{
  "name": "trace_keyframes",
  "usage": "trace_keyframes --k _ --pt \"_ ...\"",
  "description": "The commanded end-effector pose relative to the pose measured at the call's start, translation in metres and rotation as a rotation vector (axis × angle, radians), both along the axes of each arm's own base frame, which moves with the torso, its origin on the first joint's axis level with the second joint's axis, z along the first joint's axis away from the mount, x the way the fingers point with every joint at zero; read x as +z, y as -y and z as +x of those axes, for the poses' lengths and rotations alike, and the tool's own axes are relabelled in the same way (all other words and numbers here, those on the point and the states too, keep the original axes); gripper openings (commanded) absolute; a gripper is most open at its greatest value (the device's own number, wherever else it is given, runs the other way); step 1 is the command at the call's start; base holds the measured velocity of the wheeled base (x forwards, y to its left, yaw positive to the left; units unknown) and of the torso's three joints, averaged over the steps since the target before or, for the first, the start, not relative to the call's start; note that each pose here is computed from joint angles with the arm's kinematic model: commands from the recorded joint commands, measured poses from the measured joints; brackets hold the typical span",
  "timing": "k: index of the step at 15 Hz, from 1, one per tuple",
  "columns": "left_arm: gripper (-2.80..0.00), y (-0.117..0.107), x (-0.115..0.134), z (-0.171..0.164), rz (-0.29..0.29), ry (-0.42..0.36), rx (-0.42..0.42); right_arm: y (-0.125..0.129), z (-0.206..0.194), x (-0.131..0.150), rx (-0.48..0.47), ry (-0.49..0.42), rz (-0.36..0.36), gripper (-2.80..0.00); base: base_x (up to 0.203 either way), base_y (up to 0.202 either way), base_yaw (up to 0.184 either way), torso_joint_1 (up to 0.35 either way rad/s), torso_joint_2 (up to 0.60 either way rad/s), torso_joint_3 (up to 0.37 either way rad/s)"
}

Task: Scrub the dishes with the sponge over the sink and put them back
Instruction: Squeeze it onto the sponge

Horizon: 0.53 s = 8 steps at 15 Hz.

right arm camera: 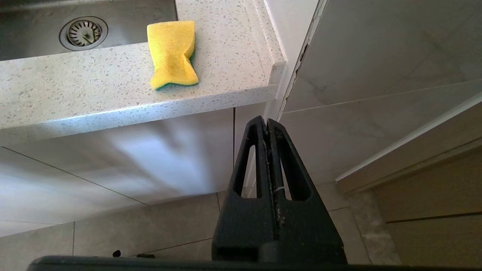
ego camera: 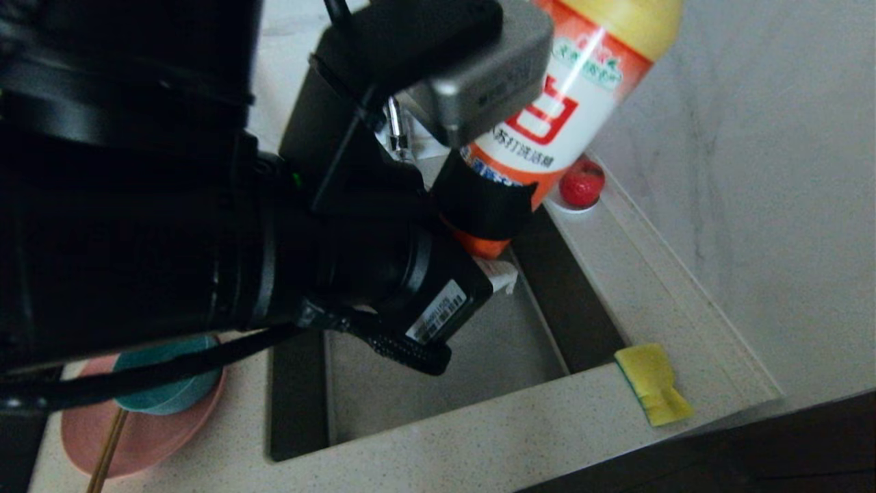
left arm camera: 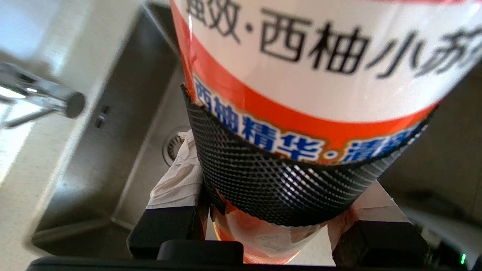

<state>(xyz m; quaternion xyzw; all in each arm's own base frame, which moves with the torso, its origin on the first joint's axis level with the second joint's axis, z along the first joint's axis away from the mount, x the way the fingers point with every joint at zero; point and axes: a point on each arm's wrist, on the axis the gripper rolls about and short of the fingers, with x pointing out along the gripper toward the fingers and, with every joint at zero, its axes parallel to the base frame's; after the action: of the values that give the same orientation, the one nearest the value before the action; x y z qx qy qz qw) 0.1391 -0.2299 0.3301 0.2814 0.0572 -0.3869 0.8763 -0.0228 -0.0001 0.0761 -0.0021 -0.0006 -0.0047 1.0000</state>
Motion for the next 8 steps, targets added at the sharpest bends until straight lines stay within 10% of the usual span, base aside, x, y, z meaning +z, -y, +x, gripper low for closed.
trace_keyframes --k 1,8 --pt "-2.80 0.010 -0.015 0.005 0.051 -0.022 -0.004 0.000 0.000 0.000 0.000 -0.001 0.000 -2.80 0.000 0.000 0.000 0.000 0.00 0.000" --pt "-2.80 0.041 -0.040 0.006 0.126 -0.051 -0.055 0.000 0.000 0.000 0.000 -0.001 0.000 -2.80 0.000 0.000 0.000 0.000 0.00 0.000"
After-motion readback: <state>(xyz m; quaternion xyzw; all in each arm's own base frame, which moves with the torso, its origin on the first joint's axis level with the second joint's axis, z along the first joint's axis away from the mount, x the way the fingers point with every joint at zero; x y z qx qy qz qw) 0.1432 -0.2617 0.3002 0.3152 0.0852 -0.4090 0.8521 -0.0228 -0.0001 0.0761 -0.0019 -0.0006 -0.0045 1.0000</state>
